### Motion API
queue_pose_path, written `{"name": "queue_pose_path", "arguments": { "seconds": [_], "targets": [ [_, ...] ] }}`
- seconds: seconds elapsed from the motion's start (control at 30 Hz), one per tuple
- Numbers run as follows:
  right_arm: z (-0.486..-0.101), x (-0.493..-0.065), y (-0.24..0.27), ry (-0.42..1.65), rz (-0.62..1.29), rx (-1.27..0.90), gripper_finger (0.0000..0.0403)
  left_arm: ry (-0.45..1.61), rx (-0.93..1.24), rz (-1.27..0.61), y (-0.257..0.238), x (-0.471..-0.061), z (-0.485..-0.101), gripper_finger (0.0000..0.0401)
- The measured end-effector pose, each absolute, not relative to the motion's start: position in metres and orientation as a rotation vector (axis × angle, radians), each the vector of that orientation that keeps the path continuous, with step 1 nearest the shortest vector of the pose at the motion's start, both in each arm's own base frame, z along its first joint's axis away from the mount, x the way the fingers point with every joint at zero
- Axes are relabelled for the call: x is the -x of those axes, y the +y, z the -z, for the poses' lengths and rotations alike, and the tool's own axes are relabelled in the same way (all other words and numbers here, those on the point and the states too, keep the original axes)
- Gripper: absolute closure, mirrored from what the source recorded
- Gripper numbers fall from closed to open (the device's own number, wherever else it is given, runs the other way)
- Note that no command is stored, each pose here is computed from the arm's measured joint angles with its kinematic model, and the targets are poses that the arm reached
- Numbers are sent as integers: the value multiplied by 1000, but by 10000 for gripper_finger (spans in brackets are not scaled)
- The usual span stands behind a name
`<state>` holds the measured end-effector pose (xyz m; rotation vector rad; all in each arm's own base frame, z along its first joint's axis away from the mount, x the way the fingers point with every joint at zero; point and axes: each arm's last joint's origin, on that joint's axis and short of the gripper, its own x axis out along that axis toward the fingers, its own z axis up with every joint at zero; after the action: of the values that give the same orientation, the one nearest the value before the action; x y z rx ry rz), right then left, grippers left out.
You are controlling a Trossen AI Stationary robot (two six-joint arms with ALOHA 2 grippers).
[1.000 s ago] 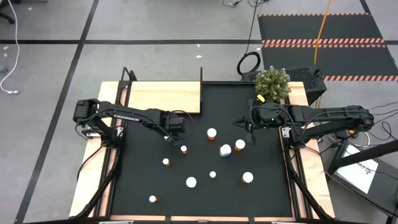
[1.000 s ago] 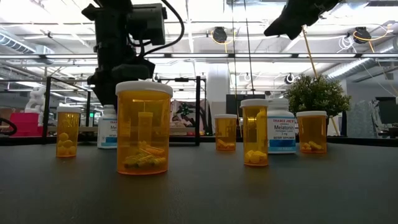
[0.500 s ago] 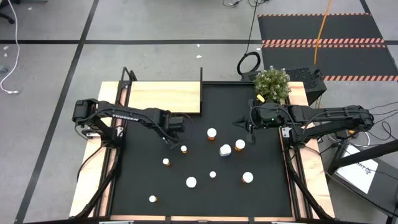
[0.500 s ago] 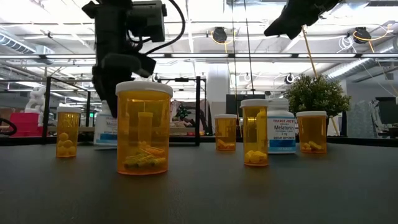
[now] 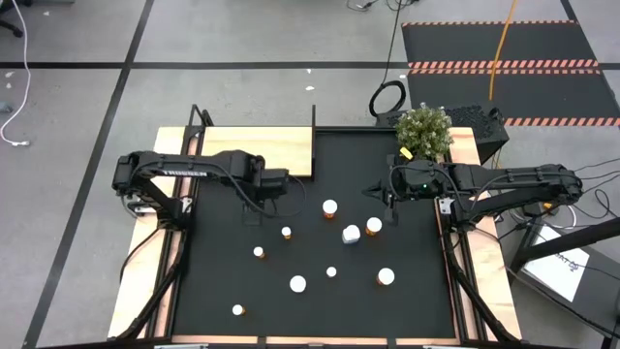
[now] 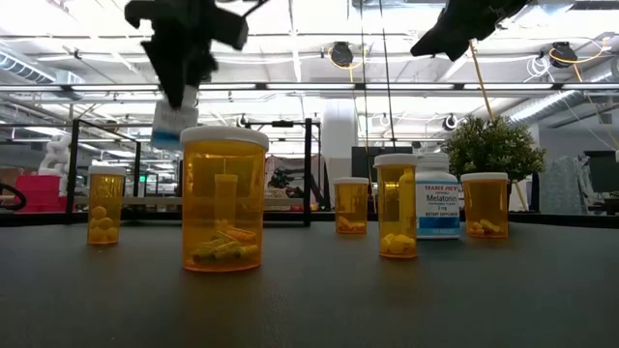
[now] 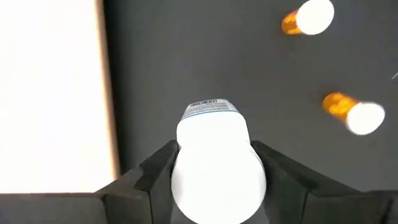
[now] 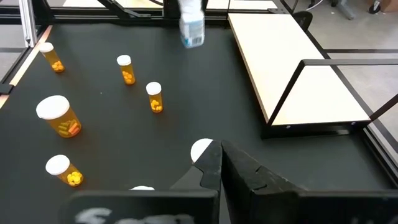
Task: Pick and place medicine bottles onto shelf by color
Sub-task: Put the white pill bottle on the shelf
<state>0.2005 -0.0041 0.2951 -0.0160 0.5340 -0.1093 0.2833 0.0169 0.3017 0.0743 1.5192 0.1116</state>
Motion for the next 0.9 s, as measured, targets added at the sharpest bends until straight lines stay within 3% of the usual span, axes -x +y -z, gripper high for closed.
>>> {"name": "queue_pose_path", "arguments": {
  "seconds": [0.2,0.37,0.67,0.9],
  "targets": [
    [-295,-200,-4,534,109,16,403,1551,-228,-76,27,-276,-329,207],
    [-295,-200,-4,534,108,16,403,1560,-238,-116,50,-266,-340,226],
    [-287,-201,-4,542,108,16,403,1522,-266,-137,99,-231,-360,207],
    [-271,-204,-5,486,93,102,403,1488,-338,-154,134,-210,-368,220]
  ]
}}
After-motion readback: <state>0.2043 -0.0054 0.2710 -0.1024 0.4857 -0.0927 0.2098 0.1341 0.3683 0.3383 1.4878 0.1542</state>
